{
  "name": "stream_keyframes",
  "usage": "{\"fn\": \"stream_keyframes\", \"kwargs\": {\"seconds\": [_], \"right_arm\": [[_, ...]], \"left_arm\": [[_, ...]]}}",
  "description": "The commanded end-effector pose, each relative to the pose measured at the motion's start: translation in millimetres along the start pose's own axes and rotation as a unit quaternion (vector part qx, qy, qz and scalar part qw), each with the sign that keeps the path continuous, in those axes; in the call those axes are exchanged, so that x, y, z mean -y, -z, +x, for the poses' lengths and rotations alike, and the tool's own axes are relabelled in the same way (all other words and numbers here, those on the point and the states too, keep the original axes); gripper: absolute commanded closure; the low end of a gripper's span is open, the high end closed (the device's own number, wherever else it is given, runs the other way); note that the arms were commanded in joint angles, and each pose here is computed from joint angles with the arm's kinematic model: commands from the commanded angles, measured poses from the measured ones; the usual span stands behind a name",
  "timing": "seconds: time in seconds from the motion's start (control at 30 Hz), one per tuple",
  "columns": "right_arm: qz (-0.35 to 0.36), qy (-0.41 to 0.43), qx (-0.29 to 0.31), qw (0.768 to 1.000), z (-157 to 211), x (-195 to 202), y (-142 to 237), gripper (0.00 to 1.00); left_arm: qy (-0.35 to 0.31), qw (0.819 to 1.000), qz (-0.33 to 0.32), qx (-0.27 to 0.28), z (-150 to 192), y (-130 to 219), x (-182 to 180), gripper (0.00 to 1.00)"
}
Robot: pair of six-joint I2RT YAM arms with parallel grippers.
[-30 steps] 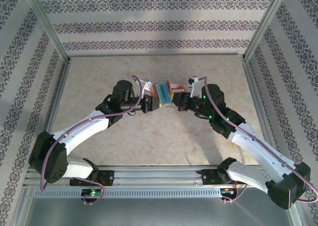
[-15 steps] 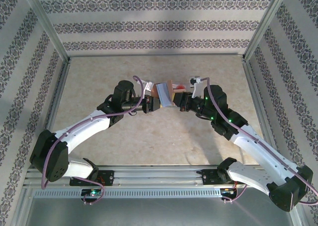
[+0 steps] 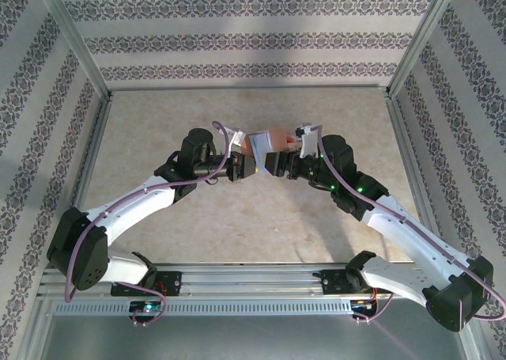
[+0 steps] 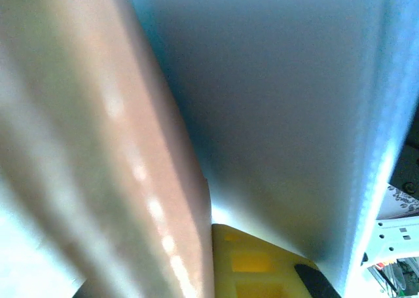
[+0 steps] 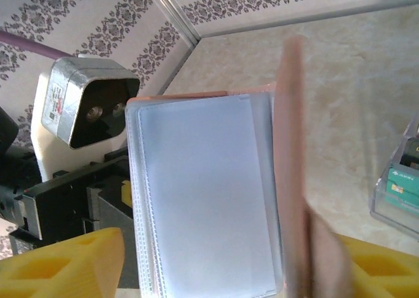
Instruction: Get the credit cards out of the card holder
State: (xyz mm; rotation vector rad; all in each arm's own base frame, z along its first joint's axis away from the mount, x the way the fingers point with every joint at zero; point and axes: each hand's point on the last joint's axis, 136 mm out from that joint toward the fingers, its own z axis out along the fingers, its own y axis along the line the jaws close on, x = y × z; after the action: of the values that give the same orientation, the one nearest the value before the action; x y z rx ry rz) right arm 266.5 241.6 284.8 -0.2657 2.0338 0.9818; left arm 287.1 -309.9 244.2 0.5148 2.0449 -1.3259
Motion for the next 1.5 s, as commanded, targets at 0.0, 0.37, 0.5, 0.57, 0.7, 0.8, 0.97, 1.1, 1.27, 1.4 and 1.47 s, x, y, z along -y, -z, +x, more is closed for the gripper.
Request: {"fn": "stream_keyframes", "kwargs": {"seconds": [0.0, 0.37, 0.5, 0.57, 0.7, 0.8, 0.97, 1.1, 1.27, 1.4, 1.47], "right_arm": [[0.005, 0.027, -0.006, 1.0, 2, -4, 0, 0.25], [0.038, 0.052, -0.028, 0.998, 10, 1, -10, 0.25], [0.035, 0.052, -0.023, 0.998, 8, -1, -9, 0.29], [0.03, 0.052, -0.019, 0.998, 7, -3, -8, 0.3], [0.011, 0.05, -0.011, 0.999, 3, -11, -4, 0.29], [-0.003, 0.051, -0.004, 0.999, 1, -17, 0, 0.27], [-0.01, 0.047, 0.009, 0.999, -3, -19, 8, 0.26], [-0.008, 0.043, 0.014, 0.999, -4, -17, 10, 0.3], [0.004, 0.036, 0.014, 0.999, -4, -10, 8, 0.42], [0.022, 0.028, 0.017, 0.999, -4, 0, 7, 0.46], [0.027, 0.025, 0.017, 0.999, -3, 3, 7, 0.49]], "left_arm": [[-0.043, 0.998, 0.041, 0.02, -18, 7, 34, 0.9], [-0.044, 0.998, 0.047, 0.019, -18, 8, 40, 0.9], [-0.044, 0.998, 0.045, 0.018, -16, 9, 38, 0.9], [-0.043, 0.998, 0.044, 0.017, -15, 8, 37, 0.9], [-0.042, 0.998, 0.043, 0.016, -15, 7, 35, 0.9], [-0.041, 0.998, 0.043, 0.017, -15, 6, 35, 0.9], [-0.04, 0.998, 0.045, 0.018, -16, 6, 35, 0.9], [-0.043, 0.998, 0.048, 0.02, -17, 7, 37, 0.9], [-0.048, 0.997, 0.057, 0.021, -17, 9, 42, 0.9], [-0.055, 0.996, 0.064, 0.025, -18, 12, 47, 0.9], [-0.059, 0.996, 0.067, 0.027, -19, 14, 50, 0.9]]}}
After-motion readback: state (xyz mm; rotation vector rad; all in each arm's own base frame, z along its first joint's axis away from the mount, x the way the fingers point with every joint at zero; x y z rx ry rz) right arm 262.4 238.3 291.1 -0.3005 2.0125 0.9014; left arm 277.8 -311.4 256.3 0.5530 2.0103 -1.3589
